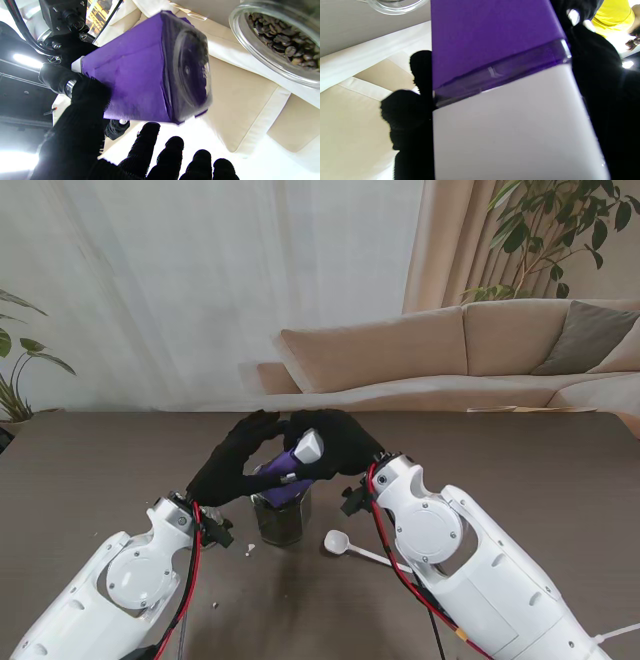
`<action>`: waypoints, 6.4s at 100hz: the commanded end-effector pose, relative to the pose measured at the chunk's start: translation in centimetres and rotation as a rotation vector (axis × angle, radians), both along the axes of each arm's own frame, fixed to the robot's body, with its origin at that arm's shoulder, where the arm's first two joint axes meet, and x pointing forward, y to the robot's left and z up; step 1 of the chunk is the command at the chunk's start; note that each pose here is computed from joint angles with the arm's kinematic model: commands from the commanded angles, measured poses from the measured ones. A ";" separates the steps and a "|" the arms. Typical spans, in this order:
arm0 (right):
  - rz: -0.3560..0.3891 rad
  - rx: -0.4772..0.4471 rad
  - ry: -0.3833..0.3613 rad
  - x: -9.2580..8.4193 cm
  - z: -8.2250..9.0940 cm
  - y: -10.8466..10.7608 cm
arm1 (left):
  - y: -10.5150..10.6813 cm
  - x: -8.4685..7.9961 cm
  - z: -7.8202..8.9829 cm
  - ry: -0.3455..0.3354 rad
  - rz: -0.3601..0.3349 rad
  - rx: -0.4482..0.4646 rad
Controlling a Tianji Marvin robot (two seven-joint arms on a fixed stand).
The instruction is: Portion coffee beans from the glass jar into the coffee jar
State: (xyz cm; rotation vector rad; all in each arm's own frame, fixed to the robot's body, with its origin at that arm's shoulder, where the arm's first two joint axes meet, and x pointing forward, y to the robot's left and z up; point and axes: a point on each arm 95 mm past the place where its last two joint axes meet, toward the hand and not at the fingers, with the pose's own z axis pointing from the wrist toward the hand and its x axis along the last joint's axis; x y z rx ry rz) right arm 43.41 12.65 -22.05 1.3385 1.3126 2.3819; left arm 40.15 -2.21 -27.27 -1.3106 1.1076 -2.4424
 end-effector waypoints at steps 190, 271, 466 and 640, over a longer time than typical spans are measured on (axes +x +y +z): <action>-0.192 -0.798 0.011 6.8 -10.9 -9.9 | 2.2 -1.8 -2.3 0.133 0.139 0.114; -0.215 -0.807 -0.026 7.0 -9.4 -10.0 | 2.1 -1.8 -2.4 0.142 0.134 0.112; -0.303 -0.132 -0.040 -5.4 -5.3 -11.3 | 9.6 -3.4 -0.1 0.261 0.253 0.582; -0.254 -0.090 0.044 -5.6 -6.1 -10.6 | 11.1 2.2 -6.2 0.443 0.215 1.103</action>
